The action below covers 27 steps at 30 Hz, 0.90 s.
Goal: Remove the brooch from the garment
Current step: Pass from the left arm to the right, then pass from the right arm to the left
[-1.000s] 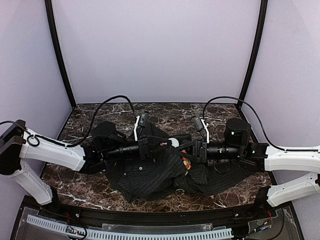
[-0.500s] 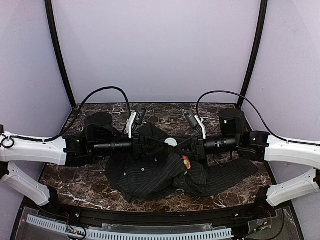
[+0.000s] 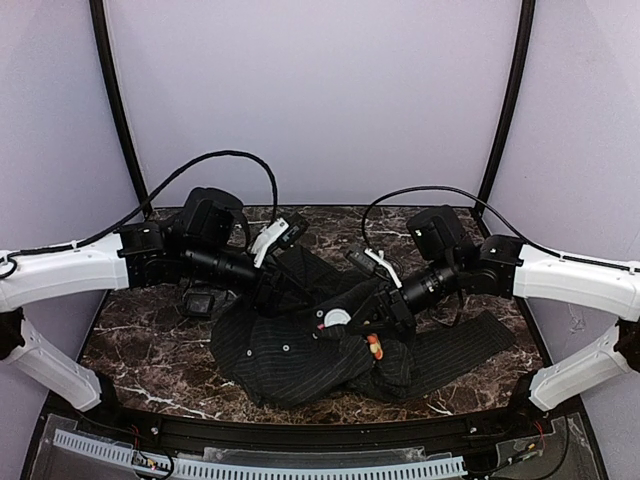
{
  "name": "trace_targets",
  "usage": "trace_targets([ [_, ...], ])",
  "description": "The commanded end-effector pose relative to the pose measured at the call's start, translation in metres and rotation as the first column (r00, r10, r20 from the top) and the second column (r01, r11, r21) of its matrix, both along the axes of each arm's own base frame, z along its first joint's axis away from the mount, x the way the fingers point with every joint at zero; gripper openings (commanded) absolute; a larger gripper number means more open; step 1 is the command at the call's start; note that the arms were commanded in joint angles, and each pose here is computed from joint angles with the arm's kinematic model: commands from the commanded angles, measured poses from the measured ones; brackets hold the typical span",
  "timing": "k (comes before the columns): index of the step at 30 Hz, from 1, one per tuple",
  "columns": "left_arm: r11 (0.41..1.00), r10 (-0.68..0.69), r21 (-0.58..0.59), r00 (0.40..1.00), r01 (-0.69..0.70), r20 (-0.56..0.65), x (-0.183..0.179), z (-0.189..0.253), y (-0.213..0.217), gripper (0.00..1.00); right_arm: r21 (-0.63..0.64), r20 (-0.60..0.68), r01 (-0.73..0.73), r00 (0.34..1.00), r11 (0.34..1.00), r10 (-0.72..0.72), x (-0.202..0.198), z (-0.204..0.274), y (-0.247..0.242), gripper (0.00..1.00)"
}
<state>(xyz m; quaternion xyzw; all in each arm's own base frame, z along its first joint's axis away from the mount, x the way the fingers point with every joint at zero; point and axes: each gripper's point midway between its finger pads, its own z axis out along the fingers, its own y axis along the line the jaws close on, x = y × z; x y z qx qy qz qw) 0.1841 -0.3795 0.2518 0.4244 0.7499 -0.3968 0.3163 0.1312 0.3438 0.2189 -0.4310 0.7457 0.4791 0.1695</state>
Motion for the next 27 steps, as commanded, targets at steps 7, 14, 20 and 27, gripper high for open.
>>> trace_targets([
  [7,0.969,-0.246,-0.028,0.968,0.244,-0.057,-0.028,-0.004,-0.022,0.54,0.059,-0.017,-0.069,0.997,0.996,0.07,-0.01,0.021,0.003,0.0],
  [14,0.954,-0.295,-0.078,0.952,0.289,-0.079,-0.033,-0.001,-0.034,0.41,0.053,-0.031,-0.068,0.997,0.996,0.07,-0.01,0.018,0.004,0.0],
  [20,0.946,-0.318,-0.104,0.943,0.308,-0.095,-0.037,-0.001,-0.039,0.39,0.051,-0.033,-0.072,0.997,0.996,0.074,-0.01,0.016,0.004,0.0],
  [27,0.936,-0.34,-0.134,0.934,0.325,-0.111,-0.041,0.003,-0.044,0.29,0.046,-0.041,-0.082,0.996,0.996,0.084,-0.011,0.012,0.005,0.0],
])
